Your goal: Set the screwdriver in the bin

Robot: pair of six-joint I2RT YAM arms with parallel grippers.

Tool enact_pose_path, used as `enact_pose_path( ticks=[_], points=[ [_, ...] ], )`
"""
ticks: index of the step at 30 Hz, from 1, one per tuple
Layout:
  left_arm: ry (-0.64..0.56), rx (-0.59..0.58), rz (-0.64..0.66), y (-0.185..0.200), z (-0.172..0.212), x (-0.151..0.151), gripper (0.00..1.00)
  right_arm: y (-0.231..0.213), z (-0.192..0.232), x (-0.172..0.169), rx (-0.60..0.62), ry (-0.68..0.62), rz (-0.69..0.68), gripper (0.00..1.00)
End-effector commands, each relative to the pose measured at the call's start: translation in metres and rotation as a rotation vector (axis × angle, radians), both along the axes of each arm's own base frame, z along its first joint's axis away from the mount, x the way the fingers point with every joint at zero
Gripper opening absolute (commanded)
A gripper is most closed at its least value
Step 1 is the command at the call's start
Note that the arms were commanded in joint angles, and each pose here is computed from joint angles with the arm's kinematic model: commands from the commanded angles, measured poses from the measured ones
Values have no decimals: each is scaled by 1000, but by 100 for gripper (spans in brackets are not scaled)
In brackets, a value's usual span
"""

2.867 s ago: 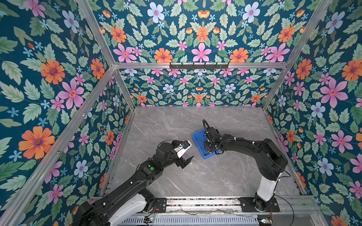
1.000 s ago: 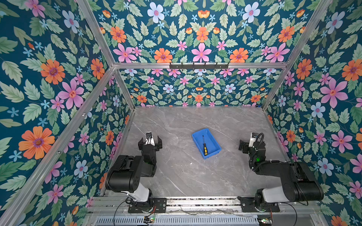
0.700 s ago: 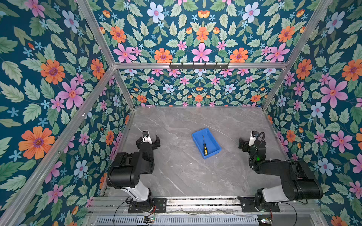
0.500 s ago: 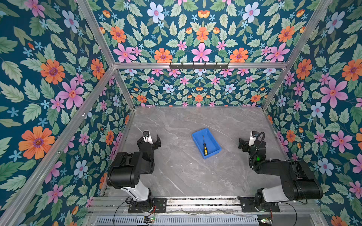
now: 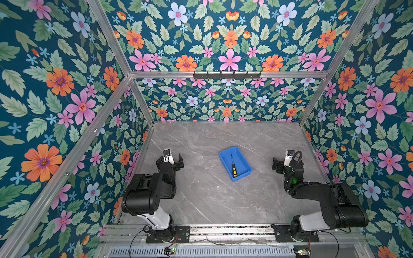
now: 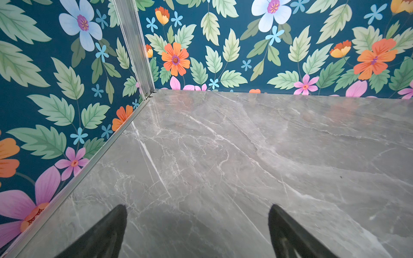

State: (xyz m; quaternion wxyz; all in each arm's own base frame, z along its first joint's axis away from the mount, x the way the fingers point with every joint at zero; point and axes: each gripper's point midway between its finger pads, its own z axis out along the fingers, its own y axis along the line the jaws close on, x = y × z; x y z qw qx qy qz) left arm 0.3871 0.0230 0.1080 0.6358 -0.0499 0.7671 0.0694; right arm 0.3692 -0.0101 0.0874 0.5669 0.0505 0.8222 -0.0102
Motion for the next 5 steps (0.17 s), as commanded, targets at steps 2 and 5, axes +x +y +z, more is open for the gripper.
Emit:
enact_pose_path(
  ticks=[2,5],
  points=[
    [-24,-6,0,0,6,1,100,0,11,4,-12,-44,1,99],
    [-26,-6,0,0,6,1,100,0,11,4,-12,-41,1,99]
  ],
)
